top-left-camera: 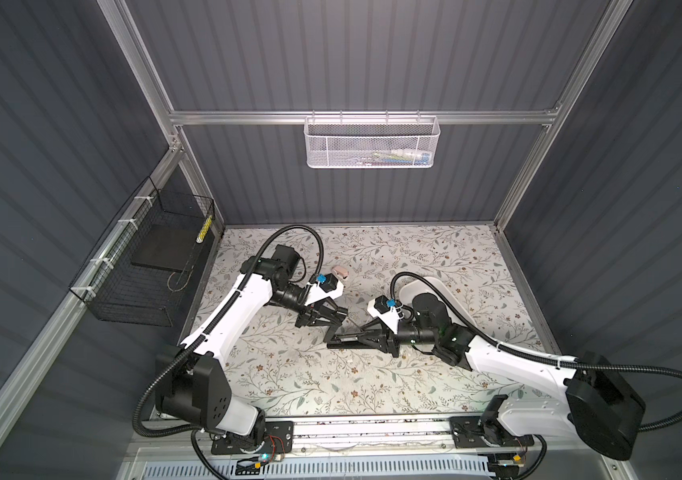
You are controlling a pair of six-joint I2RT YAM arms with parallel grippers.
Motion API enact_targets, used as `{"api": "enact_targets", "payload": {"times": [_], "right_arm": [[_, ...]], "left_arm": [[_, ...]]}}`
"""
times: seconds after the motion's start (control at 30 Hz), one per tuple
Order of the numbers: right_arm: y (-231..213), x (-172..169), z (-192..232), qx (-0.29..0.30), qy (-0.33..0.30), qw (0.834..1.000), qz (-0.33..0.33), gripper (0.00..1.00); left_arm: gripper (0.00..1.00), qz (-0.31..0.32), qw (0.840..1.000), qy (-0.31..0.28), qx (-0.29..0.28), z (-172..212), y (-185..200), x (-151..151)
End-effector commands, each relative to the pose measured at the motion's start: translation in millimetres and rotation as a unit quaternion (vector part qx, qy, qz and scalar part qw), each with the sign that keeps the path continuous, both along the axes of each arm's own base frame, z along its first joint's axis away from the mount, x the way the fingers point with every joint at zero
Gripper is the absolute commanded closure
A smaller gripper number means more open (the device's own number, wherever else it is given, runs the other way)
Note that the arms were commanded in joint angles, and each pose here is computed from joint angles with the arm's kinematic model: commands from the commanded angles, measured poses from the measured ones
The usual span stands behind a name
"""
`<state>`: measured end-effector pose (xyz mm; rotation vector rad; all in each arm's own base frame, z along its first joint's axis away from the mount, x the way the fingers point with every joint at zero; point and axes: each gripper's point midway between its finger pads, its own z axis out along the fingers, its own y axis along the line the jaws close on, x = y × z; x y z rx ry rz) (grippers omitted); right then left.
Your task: Load the staples into the stapler
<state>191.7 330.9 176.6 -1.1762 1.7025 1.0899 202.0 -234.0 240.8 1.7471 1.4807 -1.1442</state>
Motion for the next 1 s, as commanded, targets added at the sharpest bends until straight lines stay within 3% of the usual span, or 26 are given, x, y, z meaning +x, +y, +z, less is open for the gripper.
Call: {"api": "enact_targets", "payload": {"times": [0.0, 0.17, 0.4, 0.8, 0.97], "right_arm": [[-0.2, -1.7, -15.1, -0.03, 0.014, 0.999, 0.001, 0.76], [2.7, -2.6, -17.0, -0.036, 0.014, 0.999, 0.005, 0.8], [0.0, 0.7, -15.4, -0.038, 0.001, 0.999, -0.007, 1.0], [-5.9, -5.3, -1.6, 0.014, -0.047, 0.999, -0.006, 1.0], [-6.5, -4.4, -4.0, 0.015, -0.049, 0.999, -0.008, 1.0]], "left_arm": [[1.0, -0.017, 0.998, -0.004, -0.059, 33.9, -3.1, -10.7], [1.0, 0.006, 0.998, -0.018, -0.053, 31.5, -2.1, -7.9], [1.0, 0.019, 0.997, -0.035, -0.061, 45.1, -0.1, -13.0], [1.0, 0.113, 0.984, -0.099, -0.099, 75.7, 11.0, -17.0], [1.0, 0.114, 0.981, -0.099, -0.123, 83.9, 15.4, -21.2]]}}
